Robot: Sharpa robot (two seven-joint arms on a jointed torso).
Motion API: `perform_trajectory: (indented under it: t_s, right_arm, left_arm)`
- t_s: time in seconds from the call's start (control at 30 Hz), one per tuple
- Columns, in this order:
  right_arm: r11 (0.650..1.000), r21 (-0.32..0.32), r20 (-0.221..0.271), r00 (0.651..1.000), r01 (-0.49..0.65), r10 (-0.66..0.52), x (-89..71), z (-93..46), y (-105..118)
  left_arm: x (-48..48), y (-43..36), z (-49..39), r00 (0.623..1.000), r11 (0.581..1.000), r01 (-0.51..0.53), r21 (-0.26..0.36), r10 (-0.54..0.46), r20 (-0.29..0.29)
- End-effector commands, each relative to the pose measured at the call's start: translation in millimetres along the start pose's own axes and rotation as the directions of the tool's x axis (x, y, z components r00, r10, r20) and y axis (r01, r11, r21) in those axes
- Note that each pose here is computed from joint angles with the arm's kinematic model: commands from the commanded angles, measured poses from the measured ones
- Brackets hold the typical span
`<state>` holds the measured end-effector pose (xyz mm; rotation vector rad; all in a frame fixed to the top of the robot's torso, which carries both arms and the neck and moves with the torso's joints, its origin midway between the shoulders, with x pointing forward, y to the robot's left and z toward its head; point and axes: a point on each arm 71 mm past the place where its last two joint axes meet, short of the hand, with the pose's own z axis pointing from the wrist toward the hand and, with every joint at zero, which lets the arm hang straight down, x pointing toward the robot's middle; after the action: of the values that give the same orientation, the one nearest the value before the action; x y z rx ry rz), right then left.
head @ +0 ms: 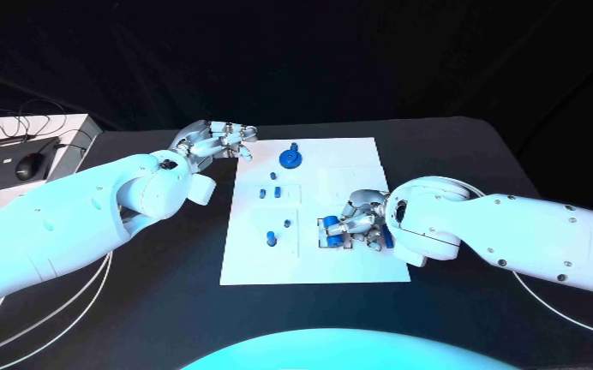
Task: Assemble the parts on the task board
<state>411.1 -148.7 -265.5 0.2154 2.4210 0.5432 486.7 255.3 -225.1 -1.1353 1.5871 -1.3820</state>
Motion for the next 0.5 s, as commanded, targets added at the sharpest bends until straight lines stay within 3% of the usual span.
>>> perform_trajectory:
  t_s: [0.03, 0.5]
  right_arm:
    - [1.0, 0.001, 0.02, 1.0, 0.014, -0.014, -2.0, 1.3, -0.7]
    - [1.0, 0.011, 0.003, 1.0, 0.018, -0.018, 2.9, 9.0, -2.0]
  left_arm:
    - [2.7, -0.5, 0.0, 1.0, 1.0, 0.008, 0.003, -0.007, -0.024]
    - [1.7, -0.3, -0.7, 1.0, 1.0, 0.006, -0.001, -0.006, -0.025]
